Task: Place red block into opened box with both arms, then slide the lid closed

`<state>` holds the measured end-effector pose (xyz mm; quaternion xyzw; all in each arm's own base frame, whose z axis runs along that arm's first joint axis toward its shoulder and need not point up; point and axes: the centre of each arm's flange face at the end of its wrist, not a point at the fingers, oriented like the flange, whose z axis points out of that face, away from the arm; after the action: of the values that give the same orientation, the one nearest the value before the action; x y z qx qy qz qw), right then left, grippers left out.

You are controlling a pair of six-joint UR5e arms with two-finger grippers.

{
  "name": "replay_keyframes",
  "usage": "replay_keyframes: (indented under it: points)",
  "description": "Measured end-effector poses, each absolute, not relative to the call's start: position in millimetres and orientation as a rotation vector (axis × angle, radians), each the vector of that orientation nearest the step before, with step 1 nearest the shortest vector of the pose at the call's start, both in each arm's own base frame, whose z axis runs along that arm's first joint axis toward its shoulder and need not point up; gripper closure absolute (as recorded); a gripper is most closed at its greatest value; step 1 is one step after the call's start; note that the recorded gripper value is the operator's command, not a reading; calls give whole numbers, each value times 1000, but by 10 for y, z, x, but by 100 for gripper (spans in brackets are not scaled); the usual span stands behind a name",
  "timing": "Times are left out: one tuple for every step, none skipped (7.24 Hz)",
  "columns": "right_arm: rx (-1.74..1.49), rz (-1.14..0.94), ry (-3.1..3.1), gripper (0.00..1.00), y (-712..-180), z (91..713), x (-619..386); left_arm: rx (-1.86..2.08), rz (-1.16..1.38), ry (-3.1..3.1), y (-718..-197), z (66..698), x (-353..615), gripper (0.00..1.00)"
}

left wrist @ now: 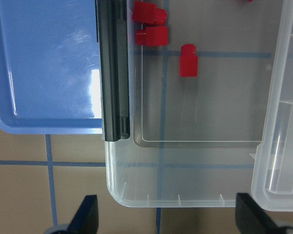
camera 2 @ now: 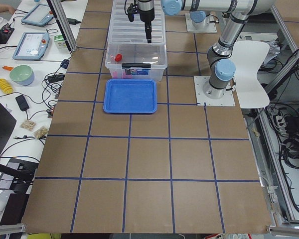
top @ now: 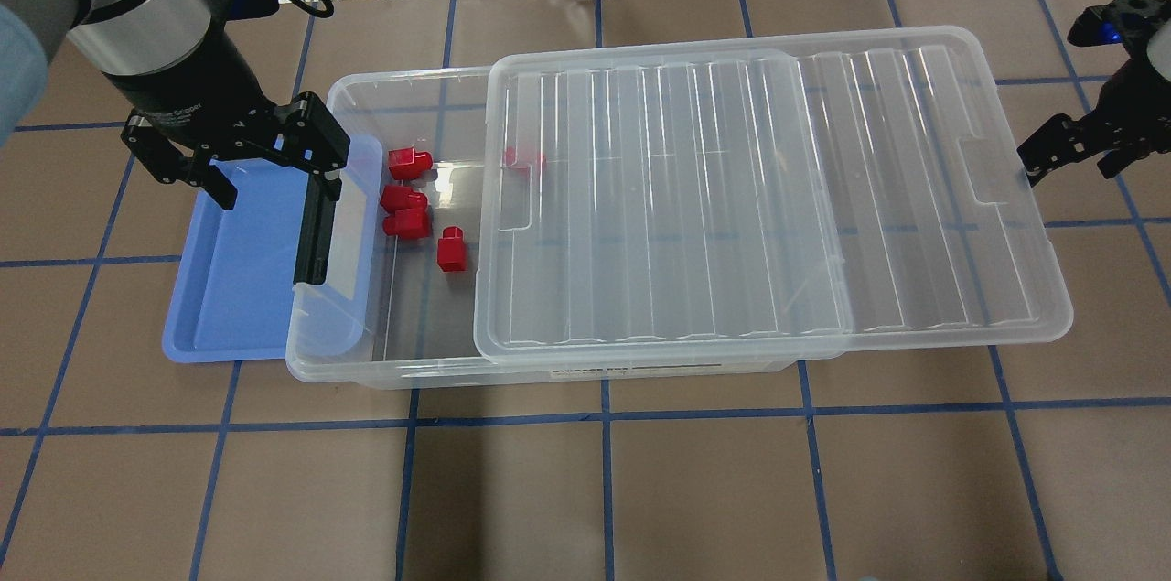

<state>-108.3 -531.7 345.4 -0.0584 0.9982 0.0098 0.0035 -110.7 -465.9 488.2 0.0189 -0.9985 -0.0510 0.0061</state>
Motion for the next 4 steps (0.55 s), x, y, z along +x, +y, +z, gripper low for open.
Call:
replay_keyframes:
  points:
    - [-185, 31, 3129, 0, -5327, 3444, -924, 57, -156, -3125, -4657, 4892, -1108, 0]
    - [-198, 31, 3128, 0, -5335, 3426, -744, 53, -154, -3124, -4654, 4900, -1108, 0]
    - [-203, 29, 3129, 0, -5349, 3424, -556, 51, -154, -3124, -4653, 4900, -1109, 0]
    - [-194, 23, 3132, 0, -5365, 3438, -357, 50, -154, -3126, -4651, 4899, -1107, 0]
